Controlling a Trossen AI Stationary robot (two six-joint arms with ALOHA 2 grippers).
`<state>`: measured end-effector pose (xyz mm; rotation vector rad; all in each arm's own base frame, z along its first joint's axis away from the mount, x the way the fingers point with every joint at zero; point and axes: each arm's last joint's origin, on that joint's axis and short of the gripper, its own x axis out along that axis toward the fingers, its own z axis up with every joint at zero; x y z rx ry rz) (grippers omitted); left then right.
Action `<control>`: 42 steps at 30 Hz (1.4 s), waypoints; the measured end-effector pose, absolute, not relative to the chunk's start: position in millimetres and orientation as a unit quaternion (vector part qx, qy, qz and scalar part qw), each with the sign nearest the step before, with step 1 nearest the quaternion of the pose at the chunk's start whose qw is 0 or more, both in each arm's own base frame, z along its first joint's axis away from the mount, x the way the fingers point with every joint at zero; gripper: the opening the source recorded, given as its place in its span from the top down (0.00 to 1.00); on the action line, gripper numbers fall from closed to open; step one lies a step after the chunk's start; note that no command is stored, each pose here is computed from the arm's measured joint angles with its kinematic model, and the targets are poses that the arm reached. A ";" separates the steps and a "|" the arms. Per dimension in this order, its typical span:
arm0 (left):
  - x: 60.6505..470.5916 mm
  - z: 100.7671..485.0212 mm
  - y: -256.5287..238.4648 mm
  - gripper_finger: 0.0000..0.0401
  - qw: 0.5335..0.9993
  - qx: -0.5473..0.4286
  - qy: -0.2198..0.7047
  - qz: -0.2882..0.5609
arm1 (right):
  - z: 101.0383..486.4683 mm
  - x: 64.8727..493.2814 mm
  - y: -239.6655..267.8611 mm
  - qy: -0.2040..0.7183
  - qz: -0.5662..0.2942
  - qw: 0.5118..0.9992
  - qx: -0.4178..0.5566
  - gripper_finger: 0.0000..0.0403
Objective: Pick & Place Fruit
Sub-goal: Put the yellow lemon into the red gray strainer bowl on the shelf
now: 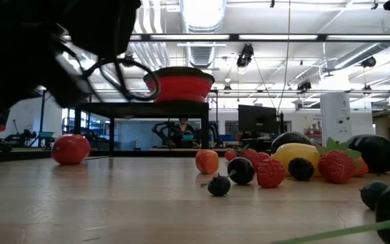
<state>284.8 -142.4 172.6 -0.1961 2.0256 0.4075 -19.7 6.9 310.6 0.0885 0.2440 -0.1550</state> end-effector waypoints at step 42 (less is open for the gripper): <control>280.6 176.2 -137.8 0.39 0.486 0.041 0.873 -0.009 | 310.6 -19.7 6.8 0.122 -0.077 0.989 0.044 0.98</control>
